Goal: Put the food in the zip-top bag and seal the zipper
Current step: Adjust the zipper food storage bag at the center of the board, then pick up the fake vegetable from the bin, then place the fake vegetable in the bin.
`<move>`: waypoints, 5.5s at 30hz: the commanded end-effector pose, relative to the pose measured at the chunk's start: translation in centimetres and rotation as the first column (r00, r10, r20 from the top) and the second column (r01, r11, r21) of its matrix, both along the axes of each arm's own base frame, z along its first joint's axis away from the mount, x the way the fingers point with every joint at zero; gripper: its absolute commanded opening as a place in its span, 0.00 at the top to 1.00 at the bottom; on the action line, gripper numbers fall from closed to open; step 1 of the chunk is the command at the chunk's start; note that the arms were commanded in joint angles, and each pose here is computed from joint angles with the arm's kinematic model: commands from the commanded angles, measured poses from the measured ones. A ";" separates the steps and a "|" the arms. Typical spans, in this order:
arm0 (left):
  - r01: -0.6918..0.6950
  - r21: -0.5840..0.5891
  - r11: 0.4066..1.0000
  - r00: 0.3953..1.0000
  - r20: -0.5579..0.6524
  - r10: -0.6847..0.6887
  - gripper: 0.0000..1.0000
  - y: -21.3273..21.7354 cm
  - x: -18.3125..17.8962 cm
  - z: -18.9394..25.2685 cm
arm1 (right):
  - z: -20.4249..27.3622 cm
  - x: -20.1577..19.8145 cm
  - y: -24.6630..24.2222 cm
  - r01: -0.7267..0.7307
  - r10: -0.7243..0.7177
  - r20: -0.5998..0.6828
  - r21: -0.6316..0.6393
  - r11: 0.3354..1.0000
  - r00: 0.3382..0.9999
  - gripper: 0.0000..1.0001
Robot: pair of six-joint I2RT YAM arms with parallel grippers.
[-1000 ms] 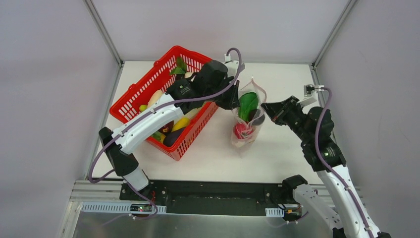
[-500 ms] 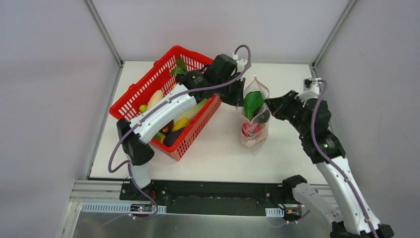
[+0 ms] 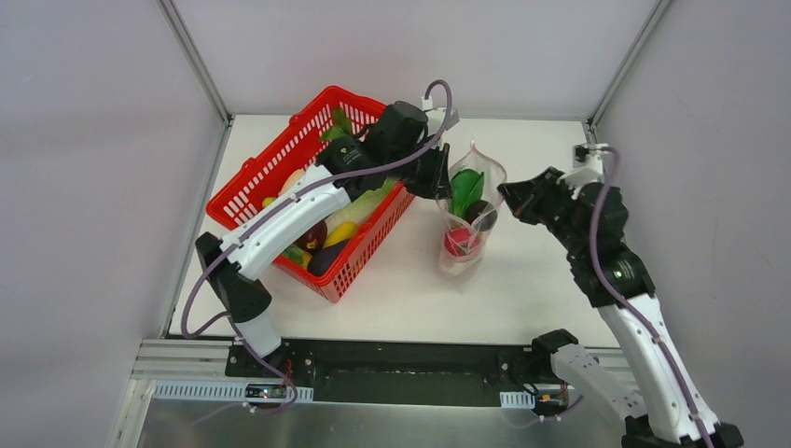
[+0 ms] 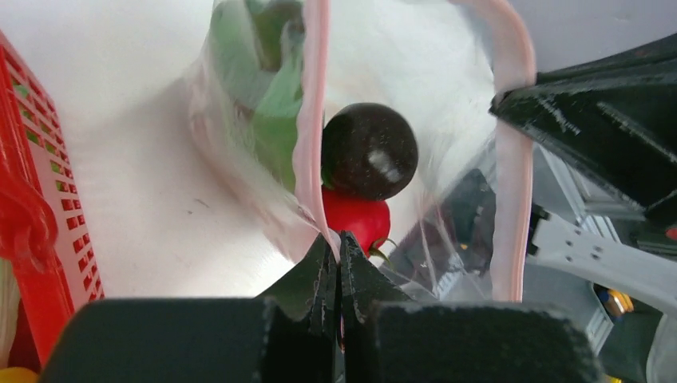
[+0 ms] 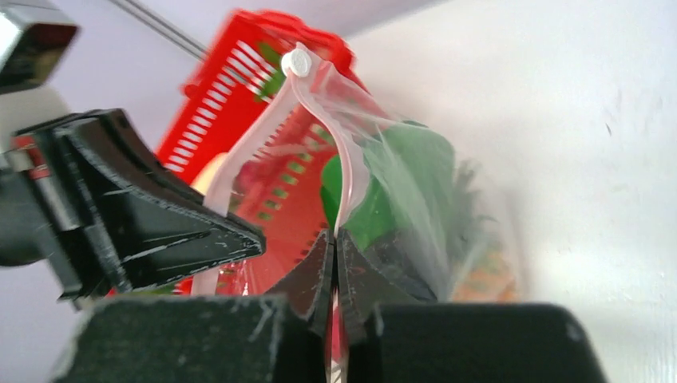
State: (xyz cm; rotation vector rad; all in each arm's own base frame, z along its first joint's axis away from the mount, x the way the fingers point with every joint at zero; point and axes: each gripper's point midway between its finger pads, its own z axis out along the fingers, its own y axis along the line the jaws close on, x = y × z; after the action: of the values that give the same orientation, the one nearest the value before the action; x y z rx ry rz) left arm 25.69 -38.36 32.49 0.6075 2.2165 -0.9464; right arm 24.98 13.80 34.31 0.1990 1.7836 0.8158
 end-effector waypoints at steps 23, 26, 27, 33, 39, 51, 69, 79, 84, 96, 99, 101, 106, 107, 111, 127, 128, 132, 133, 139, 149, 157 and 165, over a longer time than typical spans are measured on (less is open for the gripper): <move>-0.064 0.045 0.997 0.993 0.100 0.060 0.32 2.8 1.7 -0.1 | 1.7 0.3 0.0 0.012 -0.012 0.014 0.023 1.000 1.000 1.00; -0.089 0.052 0.995 0.990 0.111 0.083 0.28 4.0 1.9 0.5 | 1.6 0.3 0.5 -0.012 0.012 0.011 0.034 0.999 1.000 1.00; -0.092 0.048 0.995 0.989 0.123 0.086 0.24 4.2 1.9 0.8 | 1.5 0.3 0.6 -0.018 0.018 0.012 0.039 0.999 1.000 1.00; -0.110 0.039 0.993 0.975 0.199 0.100 0.11 6.4 1.1 3.3 | 1.5 0.3 1.0 -0.037 0.037 0.009 0.047 0.998 0.999 1.00; -0.226 0.087 0.970 0.942 0.275 0.194 0.01 10.6 2.5 3.9 | 2.0 -0.5 1.2 -0.067 0.064 0.038 0.061 0.996 0.997 1.00; -0.589 0.129 0.798 0.789 0.304 0.534 0.01 18.8 11.8 0.1 | 1.3 -1.2 1.1 -0.070 0.067 0.039 0.084 0.994 0.997 1.00; -0.888 -0.165 0.430 0.436 0.003 0.900 0.14 20.0 27.7 -10.0 | 0.8 -0.5 0.2 0.006 -0.006 0.002 0.092 0.996 1.000 1.00; -0.946 -0.187 0.266 0.279 -0.044 0.959 0.24 21.9 28.7 -12.8 | 0.4 -0.3 0.5 -0.005 0.006 -0.008 0.088 0.996 1.000 1.00; -0.954 -0.150 0.258 0.271 -0.070 0.960 0.29 21.6 28.9 -14.5 | 0.3 -0.2 0.7 -0.016 0.017 -0.010 0.089 0.996 1.000 1.00; -0.960 -0.106 0.261 0.270 -0.090 0.958 0.32 21.3 27.5 -16.7 | 0.5 -0.6 0.4 -0.006 0.006 0.001 0.085 0.996 1.000 1.00; -0.960 -0.102 0.259 0.268 -0.089 0.959 0.32 21.2 27.4 -17.0 | 0.5 -0.7 0.4 -0.009 0.009 -0.001 0.084 0.996 1.000 1.00; -0.962 -0.095 0.255 0.263 -0.092 0.960 0.32 21.3 27.2 -17.3 | 0.5 -0.7 0.4 -0.009 0.009 -0.001 0.084 0.996 1.000 1.00; -0.962 -0.102 0.254 0.263 -0.089 0.961 0.46 21.3 27.1 -17.2 | 0.6 -0.8 0.2 -0.006 0.005 0.003 0.078 0.997 1.000 1.00; -0.959 -0.110 0.259 0.269 -0.087 0.959 0.50 21.3 27.1 -16.8 | 0.6 -0.8 0.2 -0.006 0.006 0.004 0.077 0.997 1.000 1.00; -0.930 -0.207 0.305 0.315 -0.017 0.949 0.70 21.1 26.5 -12.8 | 0.6 -0.9 0.2 -0.007 0.007 0.005 0.074 0.997 1.000 1.00; -0.863 -0.336 0.377 0.317 0.222 0.922 0.81 23.9 18.0 -2.1 | 0.5 -1.4 0.8 -0.045 0.044 0.005 0.097 0.994 0.999 1.00; -0.852 -0.345 0.394 0.335 0.221 0.916 0.81 23.6 17.5 -1.8 | 0.5 -1.4 0.8 -0.046 0.046 0.005 0.098 0.994 0.999 1.00; -0.782 -0.393 0.483 0.418 0.244 0.875 0.81 22.4 15.7 -0.4 | 0.4 -1.6 1.0 -0.058 0.058 -0.001 0.101 0.993 0.998 1.00; -0.757 -0.408 0.510 0.441 0.255 0.860 0.80 22.0 15.4 -0.1 | 0.3 -1.6 1.0 -0.060 0.060 -0.002 0.101 0.993 0.998 1.00; -0.593 -0.480 0.647 0.568 0.319 0.758 0.80 19.8 12.9 2.3 | 0.4 -1.9 1.0 -0.064 0.064 0.004 0.106 0.992 0.998 1.00; -0.645 -0.356 0.677 0.573 0.361 0.736 0.78 21.8 11.0 0.4 | 0.4 -2.1 1.3 -0.083 0.083 0.003 0.116 0.990 0.997 1.00; -0.798 -0.019 0.603 0.560 0.349 0.752 0.64 26.5 10.4 -7.3 | 0.1 -1.9 1.4 -0.085 0.086 -0.005 0.108 0.991 0.996 1.00; -0.805 0.208 0.556 0.591 0.378 0.713 0.13 28.9 10.4 -8.1 | -0.3 -1.0 1.4 -0.068 0.070 -0.018 0.095 0.993 0.997 1.00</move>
State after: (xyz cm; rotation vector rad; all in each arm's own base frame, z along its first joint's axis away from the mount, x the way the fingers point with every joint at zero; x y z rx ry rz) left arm 35.89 -11.18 22.15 -0.1664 2.0650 -0.1032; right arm 23.34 15.03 32.51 0.2215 1.8425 0.9377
